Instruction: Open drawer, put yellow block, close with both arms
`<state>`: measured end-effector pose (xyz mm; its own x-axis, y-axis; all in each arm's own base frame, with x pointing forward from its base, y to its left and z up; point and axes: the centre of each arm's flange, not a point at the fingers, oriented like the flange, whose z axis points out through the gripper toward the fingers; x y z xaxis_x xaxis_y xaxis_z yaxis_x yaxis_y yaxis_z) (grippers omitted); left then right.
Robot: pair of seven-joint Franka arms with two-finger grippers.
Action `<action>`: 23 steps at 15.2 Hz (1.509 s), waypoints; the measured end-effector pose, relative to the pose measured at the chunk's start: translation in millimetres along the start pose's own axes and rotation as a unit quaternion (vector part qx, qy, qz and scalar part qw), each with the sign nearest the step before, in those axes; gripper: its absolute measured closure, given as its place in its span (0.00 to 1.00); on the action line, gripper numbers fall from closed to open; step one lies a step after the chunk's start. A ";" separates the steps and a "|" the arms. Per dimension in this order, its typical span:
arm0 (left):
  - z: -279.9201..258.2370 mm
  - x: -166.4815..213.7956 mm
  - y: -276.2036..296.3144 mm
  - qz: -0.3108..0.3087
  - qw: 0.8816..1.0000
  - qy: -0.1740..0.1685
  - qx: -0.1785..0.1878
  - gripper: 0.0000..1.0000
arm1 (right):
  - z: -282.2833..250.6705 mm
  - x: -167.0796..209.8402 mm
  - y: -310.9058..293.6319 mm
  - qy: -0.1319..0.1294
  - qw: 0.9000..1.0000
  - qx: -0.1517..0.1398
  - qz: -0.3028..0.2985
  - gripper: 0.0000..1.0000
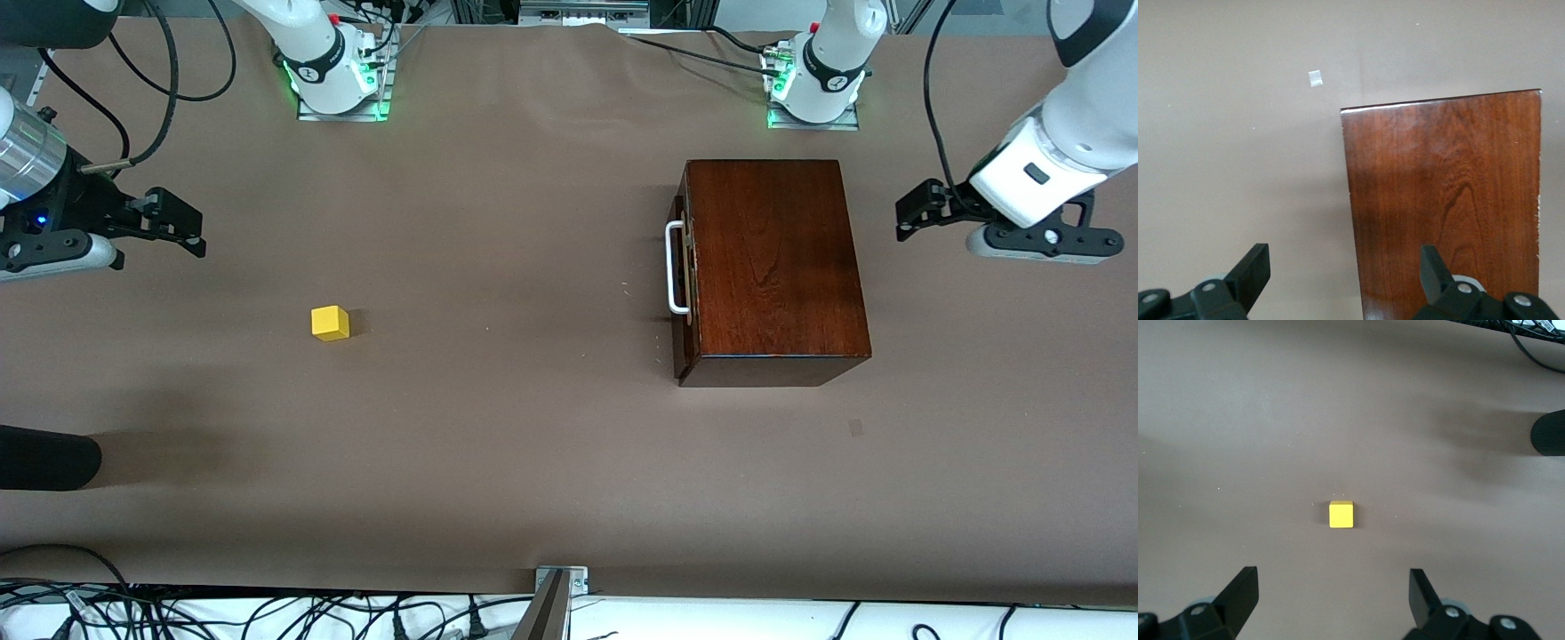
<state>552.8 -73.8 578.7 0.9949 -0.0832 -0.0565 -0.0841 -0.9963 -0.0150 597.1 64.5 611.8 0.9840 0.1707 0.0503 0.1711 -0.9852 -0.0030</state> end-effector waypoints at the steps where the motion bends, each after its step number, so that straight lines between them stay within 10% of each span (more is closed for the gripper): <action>1: -2.9 -0.6 7.8 0.007 1.000 0.001 0.000 0.00 | 0.0 0.0 0.3 0.000 1.000 0.000 0.000 0.00; 19: 117.8 -6.1 277.7 0.027 0.997 -0.069 -0.030 0.00 | 0.0 -0.1 1.3 0.000 1.000 0.000 0.001 0.00; 23: 165.1 -24.9 335.1 0.013 0.997 -0.065 0.027 0.00 | 0.0 -0.1 1.3 0.000 1.000 0.000 0.001 0.00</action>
<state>490.8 -402.3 410.3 0.9772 -0.1032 -0.1857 -0.1171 -0.9909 -0.0659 597.3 63.2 611.8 0.9844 0.1686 0.0503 0.1689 -0.9856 -0.0028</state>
